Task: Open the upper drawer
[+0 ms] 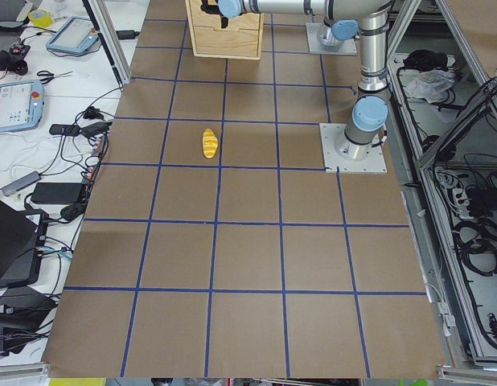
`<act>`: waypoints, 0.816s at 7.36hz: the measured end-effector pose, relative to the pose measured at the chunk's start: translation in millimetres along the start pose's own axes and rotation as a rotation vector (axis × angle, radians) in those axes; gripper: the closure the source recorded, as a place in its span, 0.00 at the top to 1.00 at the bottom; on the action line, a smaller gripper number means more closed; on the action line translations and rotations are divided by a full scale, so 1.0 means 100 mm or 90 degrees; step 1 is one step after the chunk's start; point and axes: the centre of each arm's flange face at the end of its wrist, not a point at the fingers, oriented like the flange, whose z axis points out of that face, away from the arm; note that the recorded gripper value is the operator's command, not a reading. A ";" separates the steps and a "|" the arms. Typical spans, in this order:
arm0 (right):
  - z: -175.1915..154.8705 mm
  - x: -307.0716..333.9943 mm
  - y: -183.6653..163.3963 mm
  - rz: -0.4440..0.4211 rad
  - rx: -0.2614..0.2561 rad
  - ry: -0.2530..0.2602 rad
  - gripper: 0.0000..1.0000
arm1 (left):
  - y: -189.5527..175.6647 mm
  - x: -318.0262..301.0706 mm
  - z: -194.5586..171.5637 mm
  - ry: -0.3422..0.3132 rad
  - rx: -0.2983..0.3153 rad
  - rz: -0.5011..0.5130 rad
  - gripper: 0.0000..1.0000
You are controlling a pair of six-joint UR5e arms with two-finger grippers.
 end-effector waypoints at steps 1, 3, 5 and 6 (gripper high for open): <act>0.00 0.00 0.00 0.000 0.000 0.000 1.00 | 0.02 0.02 0.06 -0.002 -0.005 -0.001 1.00; 0.00 0.00 0.00 0.000 0.000 0.000 1.00 | 0.03 0.03 0.13 -0.006 -0.011 -0.001 1.00; 0.00 0.00 0.00 0.000 0.000 0.001 1.00 | 0.03 0.03 0.16 -0.008 -0.013 -0.006 1.00; 0.00 0.00 0.00 0.000 0.000 0.001 1.00 | 0.03 0.02 0.18 -0.010 -0.015 -0.008 1.00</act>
